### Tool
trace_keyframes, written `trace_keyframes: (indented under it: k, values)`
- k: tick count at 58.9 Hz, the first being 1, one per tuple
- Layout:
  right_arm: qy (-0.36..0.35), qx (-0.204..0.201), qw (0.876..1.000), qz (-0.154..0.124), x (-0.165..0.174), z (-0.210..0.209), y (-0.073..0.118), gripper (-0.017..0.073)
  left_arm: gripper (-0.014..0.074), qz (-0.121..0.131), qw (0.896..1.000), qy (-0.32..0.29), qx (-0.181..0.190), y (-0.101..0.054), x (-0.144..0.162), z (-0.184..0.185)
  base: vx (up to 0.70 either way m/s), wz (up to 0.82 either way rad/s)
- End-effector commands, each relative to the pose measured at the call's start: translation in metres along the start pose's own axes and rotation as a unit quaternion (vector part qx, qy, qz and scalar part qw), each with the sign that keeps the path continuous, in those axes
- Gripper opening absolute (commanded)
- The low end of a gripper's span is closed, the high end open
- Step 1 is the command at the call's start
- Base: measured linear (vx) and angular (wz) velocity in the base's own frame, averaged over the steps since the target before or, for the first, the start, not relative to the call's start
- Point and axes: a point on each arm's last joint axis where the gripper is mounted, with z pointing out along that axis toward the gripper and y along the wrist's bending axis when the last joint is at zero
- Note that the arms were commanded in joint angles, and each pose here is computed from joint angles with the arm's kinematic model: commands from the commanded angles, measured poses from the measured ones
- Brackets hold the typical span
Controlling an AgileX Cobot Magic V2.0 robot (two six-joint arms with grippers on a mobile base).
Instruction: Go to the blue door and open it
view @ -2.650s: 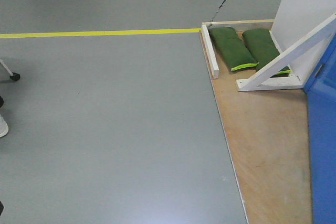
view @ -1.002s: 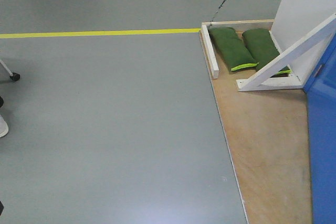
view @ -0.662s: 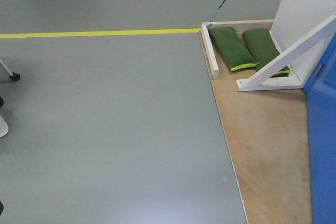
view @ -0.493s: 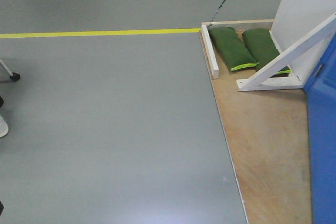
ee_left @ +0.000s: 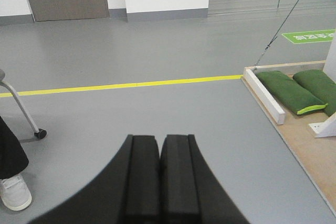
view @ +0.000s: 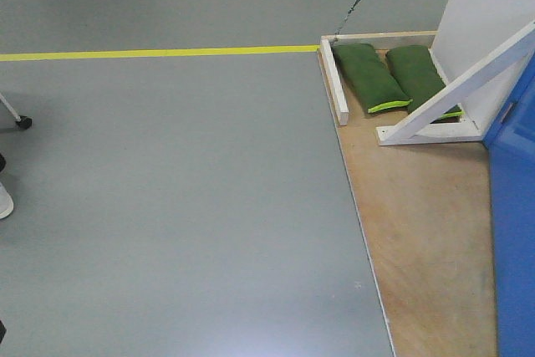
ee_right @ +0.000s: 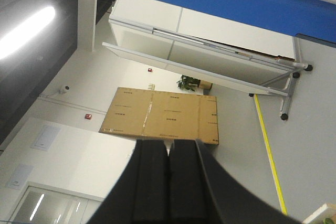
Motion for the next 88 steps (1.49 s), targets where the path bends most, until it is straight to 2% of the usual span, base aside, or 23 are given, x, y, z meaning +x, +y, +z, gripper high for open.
trace_keyframes:
  k: [1, 14, 21, 28, 37, 50, 56, 62, 65, 70, 88]
  values:
    - [-0.025, -0.045, 0.999, 0.003, -0.01, -0.003, 0.027, 0.0012, 0.0073, -0.004, 0.998, -0.062, 0.004, 0.0, -0.017, -0.004, 0.0, 0.0]
    - [0.017, -0.059, 0.998, 0.03, -0.011, 0.025, 0.028, 0.0012, 0.0073, -0.004, 0.998, -0.062, 0.004, 0.0, -0.017, -0.004, 0.0, 0.0]
    - [0.086, -0.069, 0.992, 0.055, -0.002, 0.036, 0.028, 0.0012, 0.0073, -0.004, 0.998, -0.062, 0.004, 0.0, -0.017, -0.004, 0.0, 0.0]
    - [0.16, -0.076, 0.982, 0.059, 0.008, 0.042, 0.03, 0.0012, 0.0073, -0.004, 0.998, -0.062, 0.004, 0.0, -0.017, -0.004, 0.0, 0.0]
    - [0.239, -0.094, 0.964, 0.068, 0.018, 0.045, 0.035, 0.0012, 0.0073, -0.004, 0.998, -0.062, 0.004, 0.0, -0.017, -0.004, 0.0, 0.0]
    - [0.303, -0.119, 0.943, 0.077, 0.025, 0.044, 0.043, 0.0012, 0.0073, -0.004, 0.998, -0.062, 0.004, 0.0, -0.017, -0.004, 0.0, 0.0]
    - [0.359, -0.116, 0.923, 0.068, 0.034, 0.037, 0.042, 0.0012, 0.0073, -0.004, 0.998, -0.062, 0.004, 0.0, -0.017, -0.004, 0.0, 0.0]
    - [0.421, -0.115, 0.898, 0.06, 0.042, 0.029, 0.042, 0.0012, 0.0073, -0.004, 0.998, -0.062, 0.004, 0.0, -0.017, -0.004, 0.0, 0.0]
    - [0.444, -0.12, 0.886, 0.063, 0.045, 0.025, 0.043, 0.0012, 0.0073, -0.004, 0.998, -0.062, 0.004, 0.0, -0.017, -0.004, 0.0, 0.0]
    - [0.464, -0.135, 0.872, 0.072, 0.047, 0.02, 0.047, 0.0012, 0.0073, -0.004, 0.998, -0.062, 0.004, 0.0, -0.017, -0.004, 0.0, 0.0]
    - [0.466, -0.193, 0.859, 0.09, 0.045, -0.003, 0.075, 0.0012, 0.0073, -0.004, 0.998, -0.062, 0.004, 0.0, -0.017, -0.004, 0.0, 0.0]
